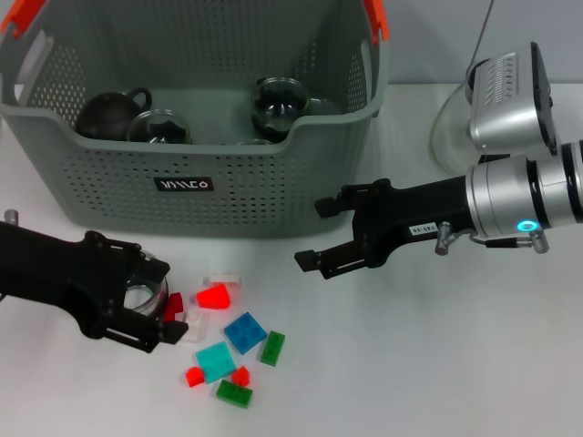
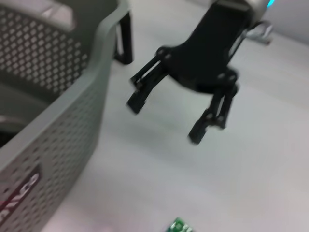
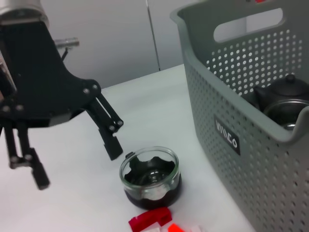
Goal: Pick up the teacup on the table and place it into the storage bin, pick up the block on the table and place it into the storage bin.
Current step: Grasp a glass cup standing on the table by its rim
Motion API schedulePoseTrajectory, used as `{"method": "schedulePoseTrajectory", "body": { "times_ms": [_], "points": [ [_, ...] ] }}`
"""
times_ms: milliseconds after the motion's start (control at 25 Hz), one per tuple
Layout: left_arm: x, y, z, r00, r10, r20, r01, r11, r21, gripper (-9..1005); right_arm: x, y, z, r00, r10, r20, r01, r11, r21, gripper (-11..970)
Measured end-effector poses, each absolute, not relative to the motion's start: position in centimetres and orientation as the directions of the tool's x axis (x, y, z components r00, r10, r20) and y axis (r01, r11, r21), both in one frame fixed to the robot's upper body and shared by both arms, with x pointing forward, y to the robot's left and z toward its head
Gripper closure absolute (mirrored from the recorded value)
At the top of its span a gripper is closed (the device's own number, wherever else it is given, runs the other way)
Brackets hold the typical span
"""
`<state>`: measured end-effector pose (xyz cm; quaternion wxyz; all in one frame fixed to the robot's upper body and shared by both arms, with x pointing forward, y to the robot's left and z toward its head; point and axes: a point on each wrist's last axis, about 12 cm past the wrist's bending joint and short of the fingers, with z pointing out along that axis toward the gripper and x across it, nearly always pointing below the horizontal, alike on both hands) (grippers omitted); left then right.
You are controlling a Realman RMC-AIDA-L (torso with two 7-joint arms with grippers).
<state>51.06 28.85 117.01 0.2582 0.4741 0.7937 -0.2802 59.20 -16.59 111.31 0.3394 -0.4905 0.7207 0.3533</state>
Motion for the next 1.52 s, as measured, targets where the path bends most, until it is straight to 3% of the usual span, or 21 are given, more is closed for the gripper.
{"method": "schedulePoseTrajectory", "body": {
  "times_ms": [480, 800, 1520],
  "points": [
    [52.8, 27.4, 116.2, -0.433, 0.708, -0.558, 0.894, 0.417, -0.163, 132, 59.5, -15.4, 111.4, -0.269, -0.472, -0.84, -0.956, 0.237, 0.173, 14],
    [54.0, 27.2, 114.9, -0.488, 0.764, -0.422, 0.859, 0.506, -0.078, 133, 59.7, -14.9, 111.4, -0.276, -0.466, -0.841, -0.954, 0.238, 0.181, 14],
    [54.8, 25.7, 112.4, -0.474, 0.825, -0.308, 0.872, 0.489, -0.03, 137, 59.6, -15.0, 111.3, -0.296, -0.446, -0.845, -0.947, 0.249, 0.201, 14]
  ]
}}
